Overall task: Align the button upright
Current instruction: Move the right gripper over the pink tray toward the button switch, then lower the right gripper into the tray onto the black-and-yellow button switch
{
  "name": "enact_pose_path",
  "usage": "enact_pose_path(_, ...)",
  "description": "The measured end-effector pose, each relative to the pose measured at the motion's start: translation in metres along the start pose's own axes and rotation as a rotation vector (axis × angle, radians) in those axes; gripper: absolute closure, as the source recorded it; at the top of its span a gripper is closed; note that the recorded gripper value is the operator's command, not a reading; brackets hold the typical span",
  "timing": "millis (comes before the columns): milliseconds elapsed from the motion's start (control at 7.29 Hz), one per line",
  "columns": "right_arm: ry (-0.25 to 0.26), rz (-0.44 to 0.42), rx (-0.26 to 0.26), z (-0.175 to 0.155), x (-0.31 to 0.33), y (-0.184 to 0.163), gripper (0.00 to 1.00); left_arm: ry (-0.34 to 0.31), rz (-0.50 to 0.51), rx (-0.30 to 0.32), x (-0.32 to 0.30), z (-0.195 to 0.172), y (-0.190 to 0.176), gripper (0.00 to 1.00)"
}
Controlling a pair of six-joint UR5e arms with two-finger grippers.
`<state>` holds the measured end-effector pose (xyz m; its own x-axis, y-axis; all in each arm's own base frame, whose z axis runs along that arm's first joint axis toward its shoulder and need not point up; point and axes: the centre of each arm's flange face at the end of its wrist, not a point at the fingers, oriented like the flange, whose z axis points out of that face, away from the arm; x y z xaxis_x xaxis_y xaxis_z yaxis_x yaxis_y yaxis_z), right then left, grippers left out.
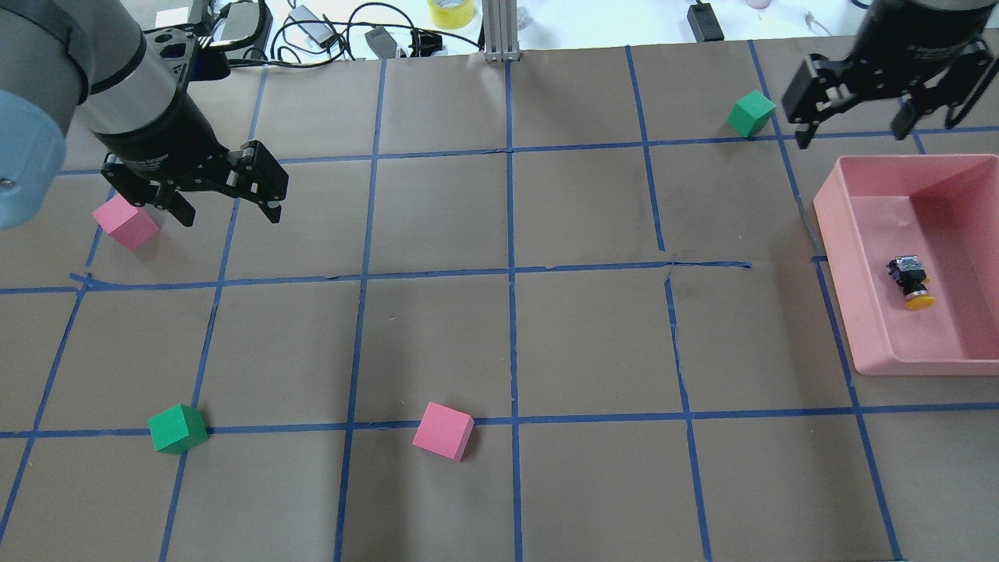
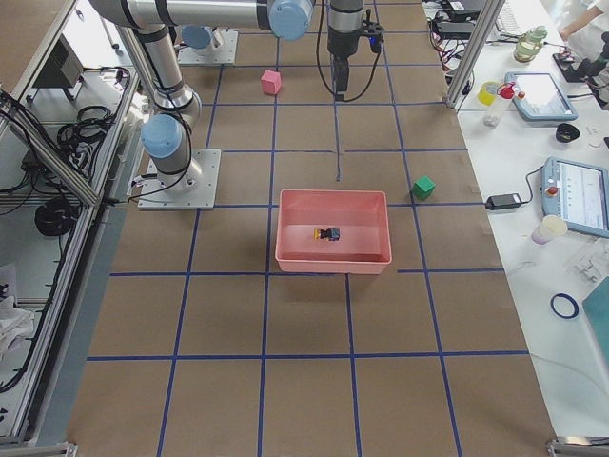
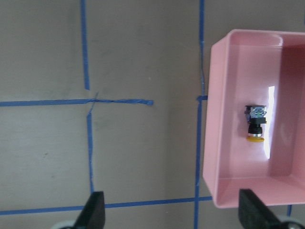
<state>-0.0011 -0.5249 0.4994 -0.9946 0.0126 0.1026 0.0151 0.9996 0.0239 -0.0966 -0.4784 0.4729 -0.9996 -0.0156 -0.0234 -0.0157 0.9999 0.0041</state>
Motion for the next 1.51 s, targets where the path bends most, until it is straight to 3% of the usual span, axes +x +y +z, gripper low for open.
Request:
enact_pose_path(275, -0.024, 0.012, -0.068, 0.06, 0.112, -0.01, 0.0, 0.0, 0.0, 0.0, 0.0, 0.0, 0.0, 0.0)
enact_pose_path(549, -0.022, 0.0, -0.056, 0.114, 0.169, -0.012, 0.0, -0.001, 0.001, 0.001, 0.0, 0.0, 0.0, 0.0)
enact_pose_path(824, -0.02, -0.004, -0.052, 0.15, 0.177, -0.01, 0.0, 0.0, 0.0, 0.001, 0.0, 0.0, 0.0, 0.0)
enact_pose_path(1235, 0.017, -0.008, 0.015, 0.186, 0.179, -0.019, 0.0, 0.0, 0.0, 0.0, 0.0, 0.0, 0.0, 0.0)
enact_pose_path(1510, -0.003, -0.025, 0.021, 0.199, 0.178, -0.016, 0.0, 0.0, 0.001, 0.0, 0.0, 0.0, 0.0, 0.0)
